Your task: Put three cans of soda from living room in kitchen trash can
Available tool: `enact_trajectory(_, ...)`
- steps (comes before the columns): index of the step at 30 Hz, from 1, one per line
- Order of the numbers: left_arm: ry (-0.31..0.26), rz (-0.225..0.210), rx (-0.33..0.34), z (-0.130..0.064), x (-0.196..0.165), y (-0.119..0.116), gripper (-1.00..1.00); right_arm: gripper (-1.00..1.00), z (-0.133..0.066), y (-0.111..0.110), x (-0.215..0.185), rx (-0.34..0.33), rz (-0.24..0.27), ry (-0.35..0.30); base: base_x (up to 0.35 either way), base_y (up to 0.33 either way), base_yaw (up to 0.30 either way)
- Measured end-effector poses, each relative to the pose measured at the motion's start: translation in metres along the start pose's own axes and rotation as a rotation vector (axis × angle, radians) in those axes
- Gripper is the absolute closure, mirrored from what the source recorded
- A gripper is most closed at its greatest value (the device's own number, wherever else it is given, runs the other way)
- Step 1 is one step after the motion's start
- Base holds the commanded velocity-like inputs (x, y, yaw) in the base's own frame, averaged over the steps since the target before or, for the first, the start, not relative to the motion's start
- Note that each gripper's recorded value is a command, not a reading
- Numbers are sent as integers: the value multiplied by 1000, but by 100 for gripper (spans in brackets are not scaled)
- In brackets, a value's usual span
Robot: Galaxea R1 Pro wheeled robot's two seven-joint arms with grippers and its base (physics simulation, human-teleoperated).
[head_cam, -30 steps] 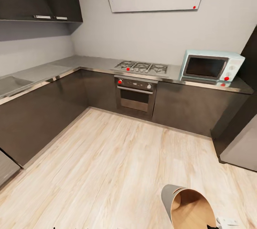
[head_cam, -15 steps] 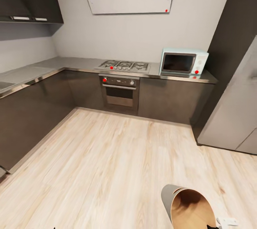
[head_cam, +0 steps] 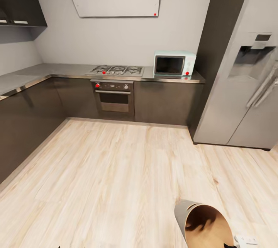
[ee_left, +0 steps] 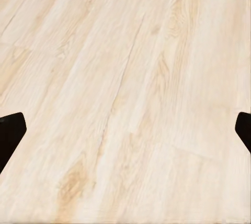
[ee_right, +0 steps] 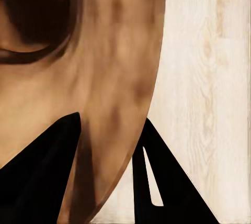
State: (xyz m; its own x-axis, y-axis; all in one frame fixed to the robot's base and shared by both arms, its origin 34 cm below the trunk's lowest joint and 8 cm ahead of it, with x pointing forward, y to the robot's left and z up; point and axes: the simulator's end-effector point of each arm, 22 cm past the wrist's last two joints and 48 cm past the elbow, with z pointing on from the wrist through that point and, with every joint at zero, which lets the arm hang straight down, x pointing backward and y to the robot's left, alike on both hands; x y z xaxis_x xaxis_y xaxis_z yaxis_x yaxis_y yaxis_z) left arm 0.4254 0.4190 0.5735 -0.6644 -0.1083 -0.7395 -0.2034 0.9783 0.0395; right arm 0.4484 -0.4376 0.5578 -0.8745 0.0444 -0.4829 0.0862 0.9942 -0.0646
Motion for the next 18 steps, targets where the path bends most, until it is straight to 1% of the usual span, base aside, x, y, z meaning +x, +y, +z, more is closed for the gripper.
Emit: enact_trajectory(18, -10, -2, 1, 0, -4, -1, -100, 100, -1, 0, -4, 0, 1, -10, -321, 0, -252)
